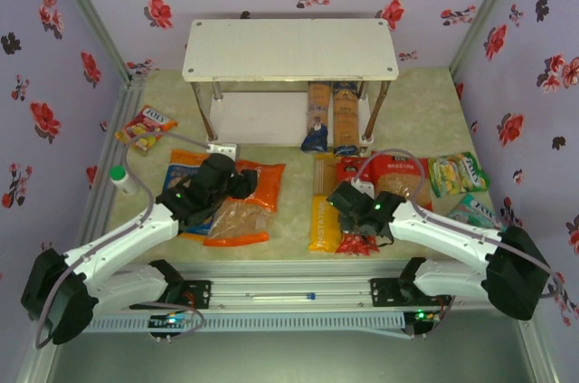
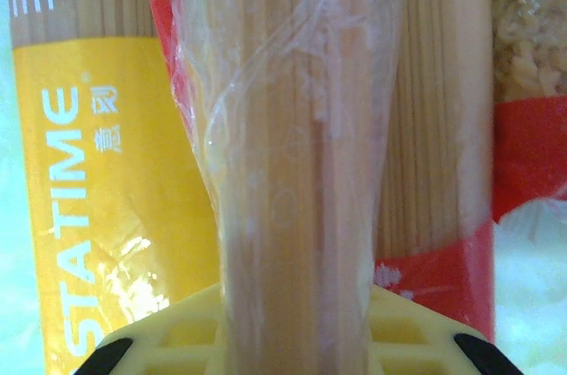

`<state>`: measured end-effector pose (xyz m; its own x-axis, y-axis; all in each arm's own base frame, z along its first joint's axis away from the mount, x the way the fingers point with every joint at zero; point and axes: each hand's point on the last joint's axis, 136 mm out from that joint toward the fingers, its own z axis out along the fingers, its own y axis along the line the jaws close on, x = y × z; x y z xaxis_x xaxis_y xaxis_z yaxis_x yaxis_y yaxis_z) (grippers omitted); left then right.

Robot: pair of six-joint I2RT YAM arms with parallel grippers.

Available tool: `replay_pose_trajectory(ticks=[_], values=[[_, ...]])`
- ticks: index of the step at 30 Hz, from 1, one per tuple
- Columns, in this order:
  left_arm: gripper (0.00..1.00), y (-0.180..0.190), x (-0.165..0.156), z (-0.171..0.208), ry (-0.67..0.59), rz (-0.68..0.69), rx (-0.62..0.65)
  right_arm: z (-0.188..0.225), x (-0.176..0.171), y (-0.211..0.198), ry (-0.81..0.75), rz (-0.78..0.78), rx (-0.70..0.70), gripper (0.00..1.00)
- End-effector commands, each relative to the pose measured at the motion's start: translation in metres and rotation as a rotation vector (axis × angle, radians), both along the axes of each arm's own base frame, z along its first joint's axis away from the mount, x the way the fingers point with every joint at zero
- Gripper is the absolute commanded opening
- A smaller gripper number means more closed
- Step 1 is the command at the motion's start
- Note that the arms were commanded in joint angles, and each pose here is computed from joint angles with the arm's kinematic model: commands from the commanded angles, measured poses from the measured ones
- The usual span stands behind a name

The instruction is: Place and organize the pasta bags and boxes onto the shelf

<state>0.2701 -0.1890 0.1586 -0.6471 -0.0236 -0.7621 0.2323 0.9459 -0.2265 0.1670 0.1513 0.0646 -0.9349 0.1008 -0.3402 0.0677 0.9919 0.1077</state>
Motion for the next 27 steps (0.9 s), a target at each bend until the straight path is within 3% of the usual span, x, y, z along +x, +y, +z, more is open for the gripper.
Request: replay_pose_trajectory(ticks=[1,8,14,21,27], values=[[0.64,0.012,0.002,0.007,-0.014,0.03,0.016,0.038,-0.001,0.012,-0.05,0.059,0.064,0.0],[0.64,0.021,0.006,0.013,-0.01,0.058,0.025,0.077,-0.032,0.039,-0.011,0.248,0.154,0.0],[0.64,0.026,0.006,0.022,-0.015,0.068,0.021,0.114,-0.04,0.085,-0.046,0.386,0.32,0.0],[0.64,0.026,0.006,0.034,-0.034,0.059,0.017,0.157,0.031,0.142,-0.288,0.38,0.407,0.0],[0.65,0.029,0.003,0.043,-0.048,0.059,0.004,0.162,0.115,0.155,-0.416,0.3,0.315,0.0]])
